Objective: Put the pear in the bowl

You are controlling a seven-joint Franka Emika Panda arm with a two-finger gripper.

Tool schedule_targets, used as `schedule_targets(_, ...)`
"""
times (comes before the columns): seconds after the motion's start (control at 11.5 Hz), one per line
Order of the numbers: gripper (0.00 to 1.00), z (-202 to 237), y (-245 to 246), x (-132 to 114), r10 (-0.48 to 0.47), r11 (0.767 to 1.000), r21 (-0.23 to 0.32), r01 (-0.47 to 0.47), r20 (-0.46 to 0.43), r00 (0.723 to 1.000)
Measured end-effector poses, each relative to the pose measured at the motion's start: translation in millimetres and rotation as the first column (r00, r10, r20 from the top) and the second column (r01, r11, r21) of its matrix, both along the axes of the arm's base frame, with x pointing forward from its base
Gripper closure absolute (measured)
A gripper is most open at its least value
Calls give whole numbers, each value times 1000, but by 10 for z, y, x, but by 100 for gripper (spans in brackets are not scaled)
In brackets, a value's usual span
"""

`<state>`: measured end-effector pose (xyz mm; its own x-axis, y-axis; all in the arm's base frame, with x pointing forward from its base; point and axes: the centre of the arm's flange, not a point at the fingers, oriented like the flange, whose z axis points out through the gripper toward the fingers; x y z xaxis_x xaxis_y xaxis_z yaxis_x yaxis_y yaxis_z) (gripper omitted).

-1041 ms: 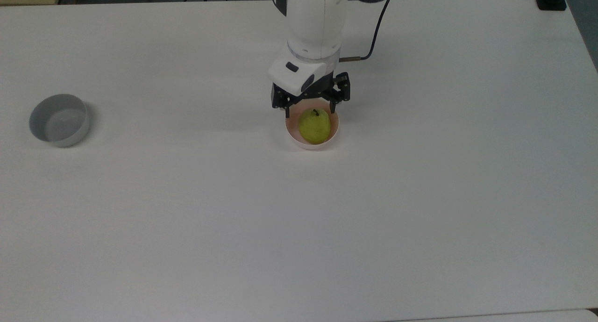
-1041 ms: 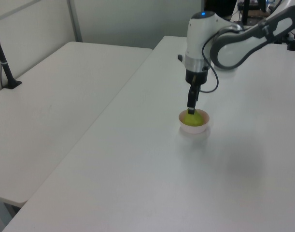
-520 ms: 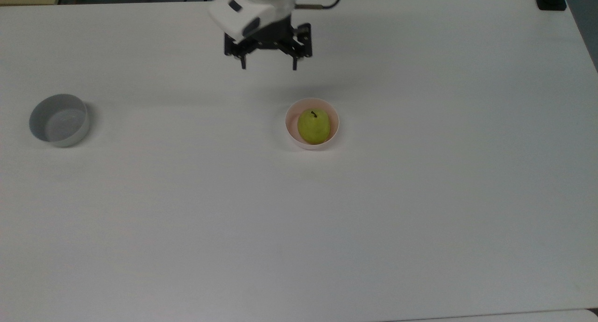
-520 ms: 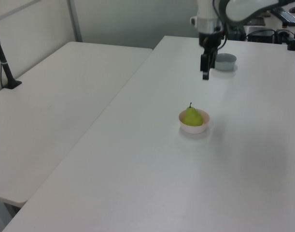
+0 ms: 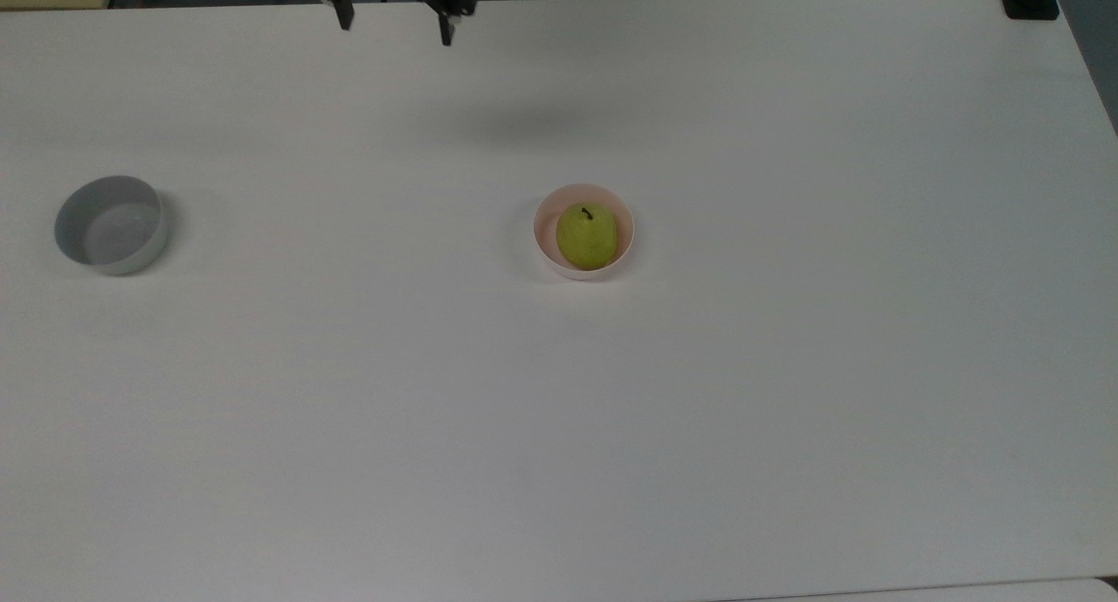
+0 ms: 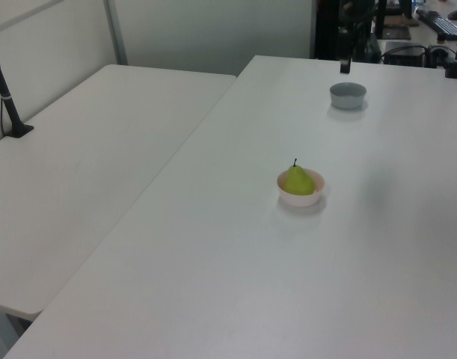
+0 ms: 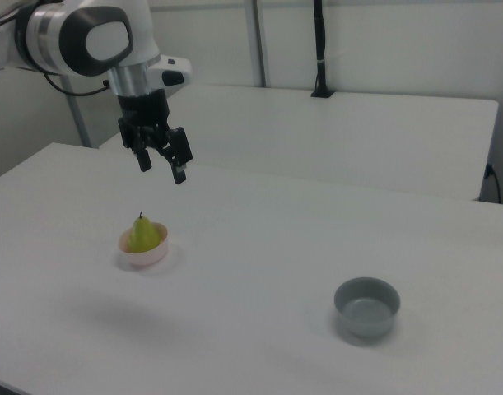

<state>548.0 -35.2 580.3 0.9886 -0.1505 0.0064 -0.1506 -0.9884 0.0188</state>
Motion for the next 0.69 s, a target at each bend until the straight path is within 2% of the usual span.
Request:
schedule_targets(0.17, 0, 195, -178, -117, 2, 1000, 1, -2, 28, 1000)
schedule_targets(0.43, 0, 230, -278, -143, 168, 986, 3, -168, 32, 985)
schedule_targets(0.69, 0, 237, -419, -82, 222, 974, 37, -225, 75, 972)
